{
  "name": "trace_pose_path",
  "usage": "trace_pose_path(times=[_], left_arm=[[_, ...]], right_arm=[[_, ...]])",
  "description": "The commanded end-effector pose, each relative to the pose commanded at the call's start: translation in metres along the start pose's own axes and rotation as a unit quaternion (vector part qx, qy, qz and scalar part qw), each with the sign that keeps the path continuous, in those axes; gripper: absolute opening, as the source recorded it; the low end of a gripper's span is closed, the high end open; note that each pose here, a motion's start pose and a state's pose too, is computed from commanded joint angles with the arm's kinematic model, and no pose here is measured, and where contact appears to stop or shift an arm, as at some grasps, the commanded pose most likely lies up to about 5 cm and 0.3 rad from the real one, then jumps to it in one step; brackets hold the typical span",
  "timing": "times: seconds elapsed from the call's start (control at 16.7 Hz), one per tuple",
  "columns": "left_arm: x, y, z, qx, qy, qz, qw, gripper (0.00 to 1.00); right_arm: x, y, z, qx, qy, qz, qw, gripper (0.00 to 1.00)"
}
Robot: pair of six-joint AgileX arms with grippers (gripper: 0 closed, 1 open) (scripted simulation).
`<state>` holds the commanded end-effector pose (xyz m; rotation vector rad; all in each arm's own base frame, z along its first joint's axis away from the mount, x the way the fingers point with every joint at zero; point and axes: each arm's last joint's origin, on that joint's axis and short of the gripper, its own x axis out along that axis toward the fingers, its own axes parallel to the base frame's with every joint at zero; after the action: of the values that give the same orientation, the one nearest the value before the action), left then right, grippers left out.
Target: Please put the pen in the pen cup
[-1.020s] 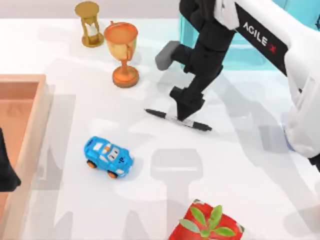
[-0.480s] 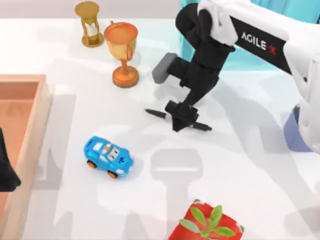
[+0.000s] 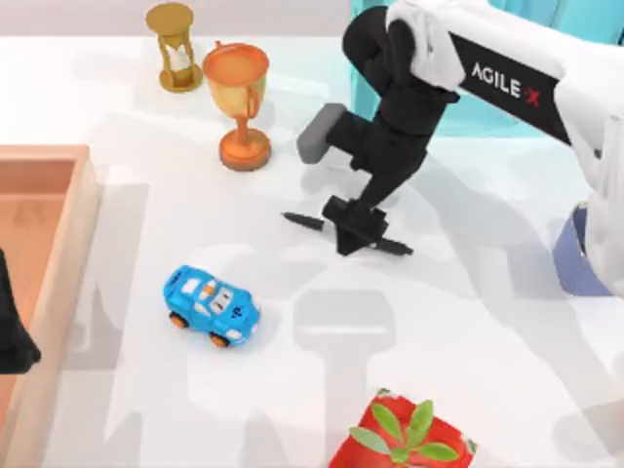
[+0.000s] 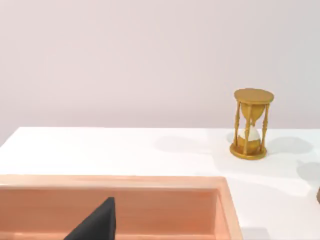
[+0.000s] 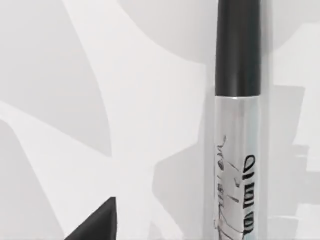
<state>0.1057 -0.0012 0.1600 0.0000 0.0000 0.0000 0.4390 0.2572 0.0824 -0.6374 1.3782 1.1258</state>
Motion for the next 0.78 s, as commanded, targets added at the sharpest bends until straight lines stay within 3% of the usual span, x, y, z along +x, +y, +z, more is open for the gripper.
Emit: trace_pose_path(times=[0.66, 0.78], left_arm=[[0.0000, 0.0000, 0.0000, 0.000, 0.000, 0.000, 1.000, 1.00], [0.0000, 0.0000, 0.0000, 0.000, 0.000, 0.000, 1.000, 1.00]], right_arm=[[0.0000, 0.0000, 0.0000, 0.000, 0.000, 0.000, 1.000, 0.02], [0.0000, 0.0000, 0.0000, 0.000, 0.000, 0.000, 1.000, 0.00]])
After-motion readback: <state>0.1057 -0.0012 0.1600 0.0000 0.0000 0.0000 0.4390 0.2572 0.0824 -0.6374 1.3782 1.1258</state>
